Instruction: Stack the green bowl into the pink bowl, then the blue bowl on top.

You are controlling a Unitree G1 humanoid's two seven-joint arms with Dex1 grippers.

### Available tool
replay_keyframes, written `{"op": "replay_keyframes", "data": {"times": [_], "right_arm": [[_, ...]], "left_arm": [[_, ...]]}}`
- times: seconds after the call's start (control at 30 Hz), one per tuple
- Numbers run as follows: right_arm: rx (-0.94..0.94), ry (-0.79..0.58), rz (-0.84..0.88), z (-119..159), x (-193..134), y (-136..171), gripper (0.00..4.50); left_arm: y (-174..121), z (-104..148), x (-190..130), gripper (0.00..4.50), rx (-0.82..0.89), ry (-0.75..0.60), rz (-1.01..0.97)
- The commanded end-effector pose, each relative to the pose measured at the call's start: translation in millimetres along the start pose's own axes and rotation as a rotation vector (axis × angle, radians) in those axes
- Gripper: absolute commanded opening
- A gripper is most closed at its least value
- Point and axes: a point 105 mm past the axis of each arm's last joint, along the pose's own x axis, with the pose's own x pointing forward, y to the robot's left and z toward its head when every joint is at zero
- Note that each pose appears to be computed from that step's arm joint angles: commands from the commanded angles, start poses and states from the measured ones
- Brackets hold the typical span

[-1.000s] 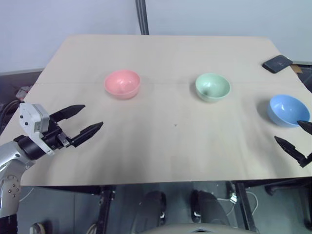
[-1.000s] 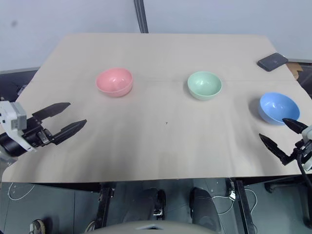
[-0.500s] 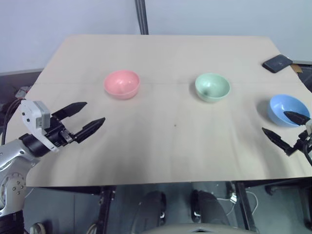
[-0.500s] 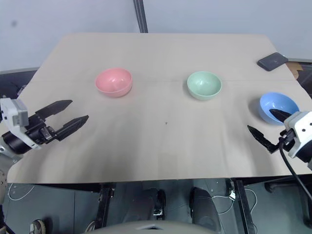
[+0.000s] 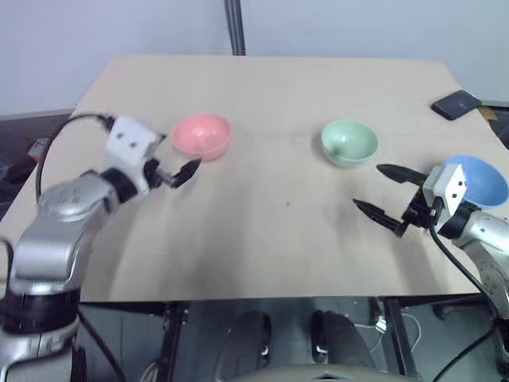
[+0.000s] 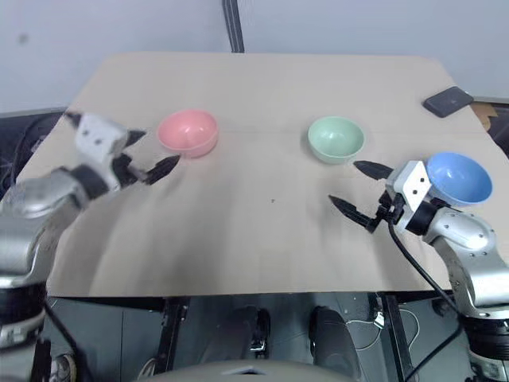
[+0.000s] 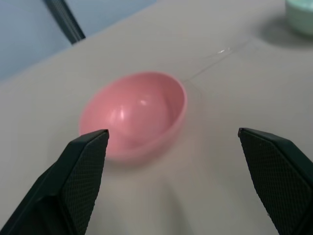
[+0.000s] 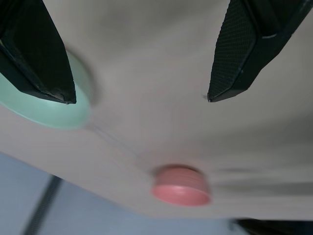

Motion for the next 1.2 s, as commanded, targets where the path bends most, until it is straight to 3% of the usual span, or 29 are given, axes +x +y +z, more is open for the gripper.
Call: {"op": "replay_keyframes", "data": {"times": [0.03,0.3,0.4,0.5,0.67,0.8,0.93,1.03,1.2], "right_arm": [[-0.047,-0.074,0.067,17,9,8,4.5],[-0.027,-0.19,0.096,37,37,13,4.5],[-0.025,-0.219,0.078,44,39,15,4.5],[-0.024,-0.223,0.066,44,38,17,4.5],[-0.023,-0.22,0.044,42,35,16,4.5],[-0.022,-0.213,0.013,38,32,11,4.5],[-0.017,-0.199,-0.043,33,25,4,4.5],[-0.017,-0.182,-0.071,28,19,2,4.5],[-0.016,-0.154,-0.097,22,17,0,4.5]], "left_arm": [[5,-7,25,4.48,0.143,0.15,-0.012],[-8,-29,83,4.48,0.365,0.338,-0.111],[-10,-35,95,3.75,0.39,0.37,-0.11],[-10,-33,100,2.55,0.406,0.361,-0.109],[-24,-20,102,0.03,0.387,0.282,-0.183],[-67,15,90,0.03,0.387,0.068,-0.4],[-129,35,45,0.03,0.446,-0.154,-0.74],[-154,28,24,0.03,0.51,-0.193,-0.89],[-169,21,20,0.03,0.535,-0.206,-1.012]]}}
